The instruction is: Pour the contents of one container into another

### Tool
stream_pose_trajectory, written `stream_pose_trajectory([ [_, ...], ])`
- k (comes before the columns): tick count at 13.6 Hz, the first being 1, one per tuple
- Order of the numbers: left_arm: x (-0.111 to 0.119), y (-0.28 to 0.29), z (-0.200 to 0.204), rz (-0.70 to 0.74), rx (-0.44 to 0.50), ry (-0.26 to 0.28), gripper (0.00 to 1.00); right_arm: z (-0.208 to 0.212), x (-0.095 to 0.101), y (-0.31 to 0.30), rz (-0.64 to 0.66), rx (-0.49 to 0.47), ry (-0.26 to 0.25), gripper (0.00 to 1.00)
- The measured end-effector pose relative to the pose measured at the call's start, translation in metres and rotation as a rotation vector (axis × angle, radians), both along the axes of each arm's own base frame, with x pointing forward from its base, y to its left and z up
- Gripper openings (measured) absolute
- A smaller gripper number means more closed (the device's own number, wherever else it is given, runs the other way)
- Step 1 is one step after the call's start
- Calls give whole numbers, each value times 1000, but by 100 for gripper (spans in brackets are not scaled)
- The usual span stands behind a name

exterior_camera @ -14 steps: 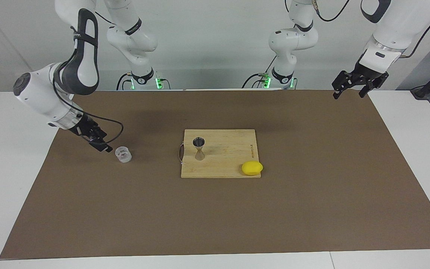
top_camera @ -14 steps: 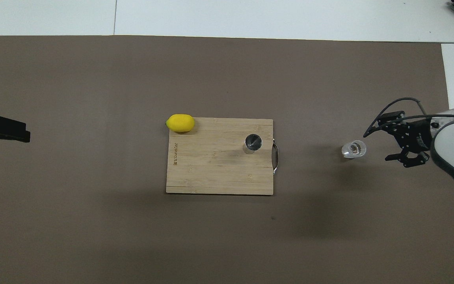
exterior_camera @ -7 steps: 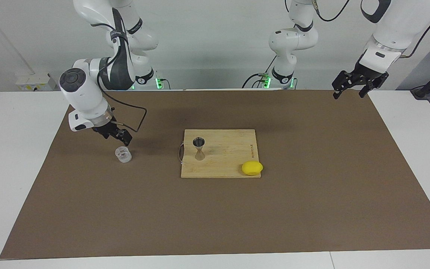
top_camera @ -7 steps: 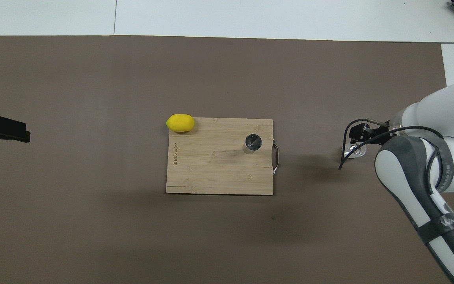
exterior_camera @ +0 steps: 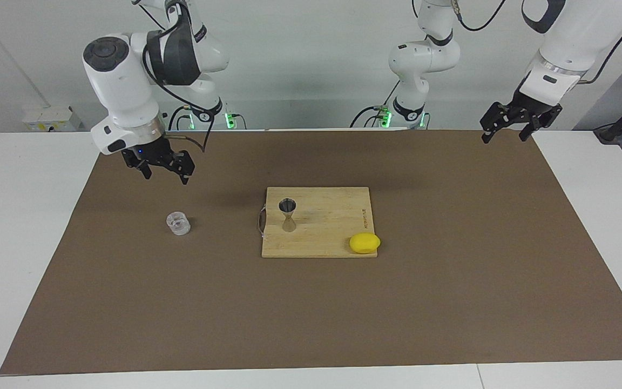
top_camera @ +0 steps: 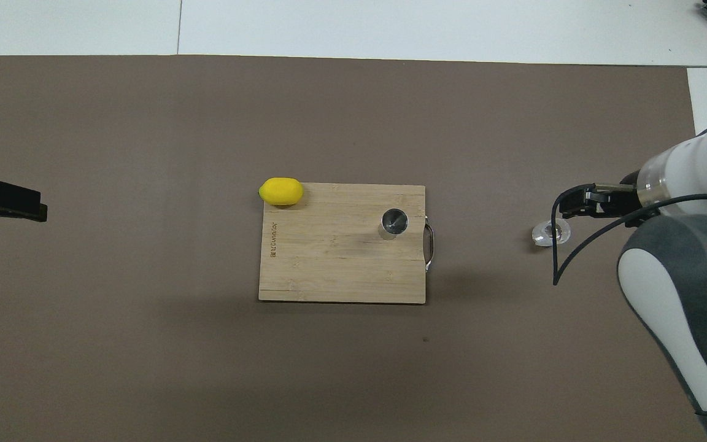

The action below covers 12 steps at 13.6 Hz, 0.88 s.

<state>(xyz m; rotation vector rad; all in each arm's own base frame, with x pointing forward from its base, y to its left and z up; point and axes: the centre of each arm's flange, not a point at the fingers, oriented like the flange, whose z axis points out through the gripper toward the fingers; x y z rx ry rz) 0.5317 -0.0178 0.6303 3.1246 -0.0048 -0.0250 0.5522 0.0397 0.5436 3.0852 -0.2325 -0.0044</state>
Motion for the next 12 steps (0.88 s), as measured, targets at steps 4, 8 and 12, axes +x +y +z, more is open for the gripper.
stream_pose_trajectory([
  [4,0,0,0,0,0,0,100,60,1,-2,17,2,-34,100],
  [8,0,0,0,0,0,0,100,61,3,-2,27,16,10,100],
  [12,0,0,0,0,0,0,100,50,0,2,35,45,62,100],
])
